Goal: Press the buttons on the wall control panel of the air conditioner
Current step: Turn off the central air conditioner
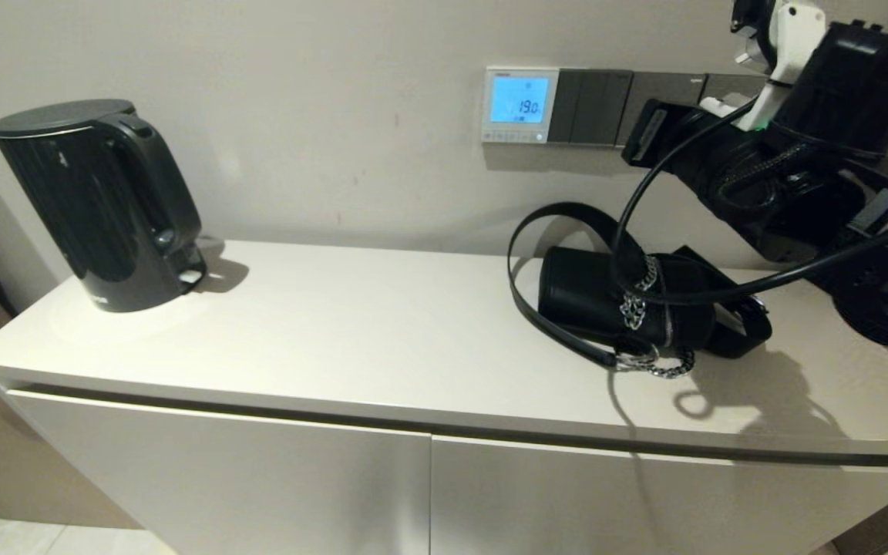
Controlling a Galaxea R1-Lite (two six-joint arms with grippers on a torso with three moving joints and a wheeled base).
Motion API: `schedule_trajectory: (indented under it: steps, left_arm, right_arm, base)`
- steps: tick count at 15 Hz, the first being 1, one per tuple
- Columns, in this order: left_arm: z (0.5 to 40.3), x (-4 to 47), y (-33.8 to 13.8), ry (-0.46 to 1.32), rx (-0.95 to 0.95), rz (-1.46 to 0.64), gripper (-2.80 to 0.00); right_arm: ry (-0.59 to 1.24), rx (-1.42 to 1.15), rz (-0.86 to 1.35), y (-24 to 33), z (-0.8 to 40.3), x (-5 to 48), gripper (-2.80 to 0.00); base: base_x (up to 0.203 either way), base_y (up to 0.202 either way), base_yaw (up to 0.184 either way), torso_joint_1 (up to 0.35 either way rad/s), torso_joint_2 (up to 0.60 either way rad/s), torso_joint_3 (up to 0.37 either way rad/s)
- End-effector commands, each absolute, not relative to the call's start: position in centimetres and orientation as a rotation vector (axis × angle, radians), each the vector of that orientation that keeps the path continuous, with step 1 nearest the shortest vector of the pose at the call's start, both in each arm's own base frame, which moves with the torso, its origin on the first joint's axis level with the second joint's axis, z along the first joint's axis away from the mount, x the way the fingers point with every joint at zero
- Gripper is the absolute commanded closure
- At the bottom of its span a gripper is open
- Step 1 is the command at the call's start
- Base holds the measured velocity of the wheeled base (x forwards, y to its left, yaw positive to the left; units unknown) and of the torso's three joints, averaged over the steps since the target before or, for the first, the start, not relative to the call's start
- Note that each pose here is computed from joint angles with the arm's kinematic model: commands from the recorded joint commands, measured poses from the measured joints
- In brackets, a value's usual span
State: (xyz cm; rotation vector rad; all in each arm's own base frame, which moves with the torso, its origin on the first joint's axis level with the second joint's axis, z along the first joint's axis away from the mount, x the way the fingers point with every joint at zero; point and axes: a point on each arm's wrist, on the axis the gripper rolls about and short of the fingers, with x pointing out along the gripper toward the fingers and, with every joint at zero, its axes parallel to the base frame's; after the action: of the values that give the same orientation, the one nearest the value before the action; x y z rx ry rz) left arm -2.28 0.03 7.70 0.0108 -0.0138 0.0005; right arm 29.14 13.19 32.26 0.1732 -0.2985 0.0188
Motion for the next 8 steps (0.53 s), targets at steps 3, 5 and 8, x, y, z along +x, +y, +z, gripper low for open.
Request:
schedule_trajectory:
  steps: [3, 5, 8]
  left_arm:
    - [7.7, -2.3, 0.0, -0.013, 0.011, 0.002, 0.00]
    - [7.6, -2.3, 0.0, -0.012, 0.011, 0.002, 0.00]
    - [7.6, -2.3, 0.0, -0.012, 0.011, 0.000, 0.00]
  right_arm:
    - [-0.286, 0.148, 0.026, 15.0, 30.3, 30.8, 0.00]
    - [-0.326, 0.163, 0.009, 16.2, 30.1, 30.9, 0.00]
    - [-0.360, 0.158, -0.005, 17.3, 29.7, 31.2, 0.00]
  base:
    - [0.000, 0.000, 0.000, 0.000, 0.00, 0.000]
    - [0.000, 0.000, 0.000, 0.000, 0.00, 0.000]
    - [0.000, 0.000, 0.000, 0.000, 0.00, 0.000]
